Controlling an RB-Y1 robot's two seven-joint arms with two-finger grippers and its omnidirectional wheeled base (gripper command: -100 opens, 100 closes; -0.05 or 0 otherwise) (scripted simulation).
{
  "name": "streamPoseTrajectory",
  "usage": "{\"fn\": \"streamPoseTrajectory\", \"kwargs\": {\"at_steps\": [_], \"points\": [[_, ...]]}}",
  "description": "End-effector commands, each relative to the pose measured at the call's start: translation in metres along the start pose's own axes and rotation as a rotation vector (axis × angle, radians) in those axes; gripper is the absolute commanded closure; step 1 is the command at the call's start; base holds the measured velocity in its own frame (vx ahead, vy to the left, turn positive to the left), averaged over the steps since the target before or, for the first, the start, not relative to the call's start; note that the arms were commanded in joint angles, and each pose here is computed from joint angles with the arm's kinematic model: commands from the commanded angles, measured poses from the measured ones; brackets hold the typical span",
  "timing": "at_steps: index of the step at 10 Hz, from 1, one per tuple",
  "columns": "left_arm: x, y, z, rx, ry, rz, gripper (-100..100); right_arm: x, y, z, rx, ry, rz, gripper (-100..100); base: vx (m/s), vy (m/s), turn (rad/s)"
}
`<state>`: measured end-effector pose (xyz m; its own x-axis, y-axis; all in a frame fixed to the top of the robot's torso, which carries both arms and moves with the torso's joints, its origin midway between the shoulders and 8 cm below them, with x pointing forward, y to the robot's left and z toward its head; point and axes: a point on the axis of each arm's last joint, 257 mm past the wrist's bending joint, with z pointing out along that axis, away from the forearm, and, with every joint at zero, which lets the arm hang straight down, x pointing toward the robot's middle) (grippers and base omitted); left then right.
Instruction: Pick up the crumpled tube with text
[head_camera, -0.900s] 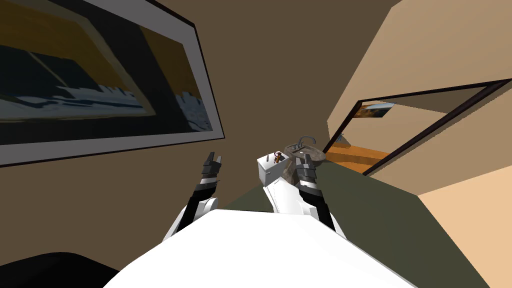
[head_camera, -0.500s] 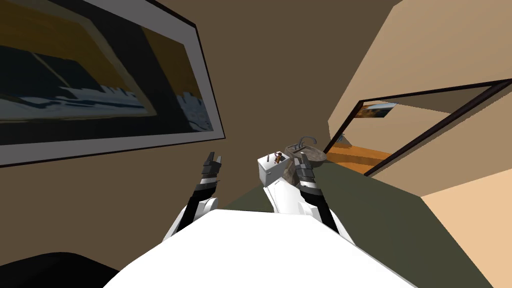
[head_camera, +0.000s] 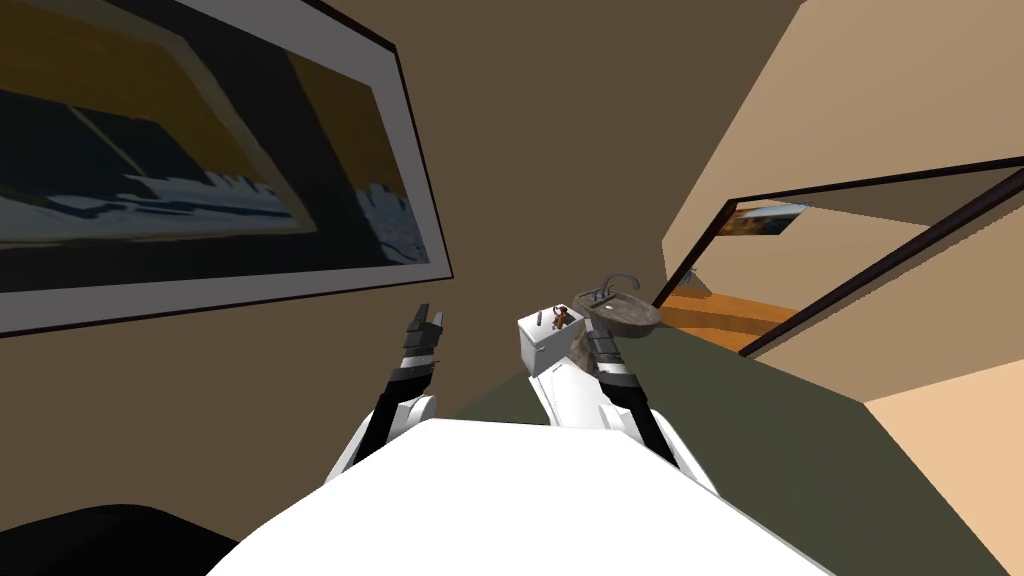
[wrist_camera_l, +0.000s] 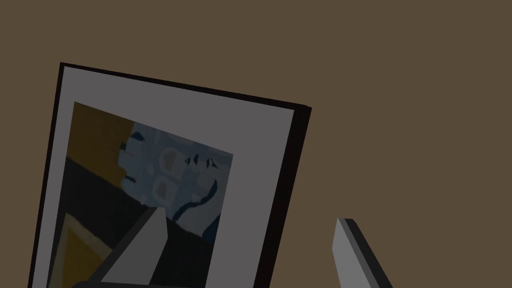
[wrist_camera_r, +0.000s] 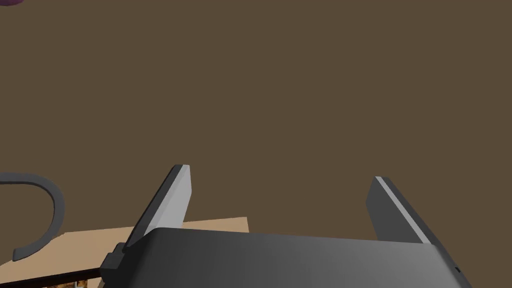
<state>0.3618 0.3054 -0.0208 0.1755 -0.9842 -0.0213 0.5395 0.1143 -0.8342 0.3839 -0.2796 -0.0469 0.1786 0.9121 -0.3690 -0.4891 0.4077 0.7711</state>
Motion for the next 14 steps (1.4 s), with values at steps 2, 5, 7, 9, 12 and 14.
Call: {"fn": "streamPoseTrajectory", "kwargs": {"at_steps": [2, 5, 7, 9, 12, 14], "points": [[0.000, 0.000, 0.000, 0.000, 0.000, 0.000, 0, 0.010, -0.019, -0.001, 0.023, 0.044, -0.096, -100, 0.039, 0.026, 0.038], [0.000, 0.000, 0.000, 0.000, 0.000, 0.000, 0, 0.021, -0.041, -0.003, 0.052, 0.085, -0.204, -100, 0.044, 0.031, 0.031], [0.000, 0.000, 0.000, 0.000, 0.000, 0.000, 0, 0.028, -0.056, -0.005, 0.071, 0.113, -0.276, -100, 0.047, 0.036, 0.038], [0.000, 0.000, 0.000, 0.000, 0.000, 0.000, 0, 0.035, -0.072, -0.007, 0.089, 0.144, -0.350, -100, 0.038, 0.028, 0.041], [0.000, 0.000, 0.000, 0.000, 0.000, 0.000, 0, 0.045, -0.097, -0.011, 0.114, 0.199, -0.465, -100, 0.047, 0.033, 0.038], [0.000, 0.000, 0.000, 0.000, 0.000, 0.000, 0, 0.052, -0.115, -0.015, 0.131, 0.240, -0.544, -100, 0.049, 0.032, 0.035]]}}
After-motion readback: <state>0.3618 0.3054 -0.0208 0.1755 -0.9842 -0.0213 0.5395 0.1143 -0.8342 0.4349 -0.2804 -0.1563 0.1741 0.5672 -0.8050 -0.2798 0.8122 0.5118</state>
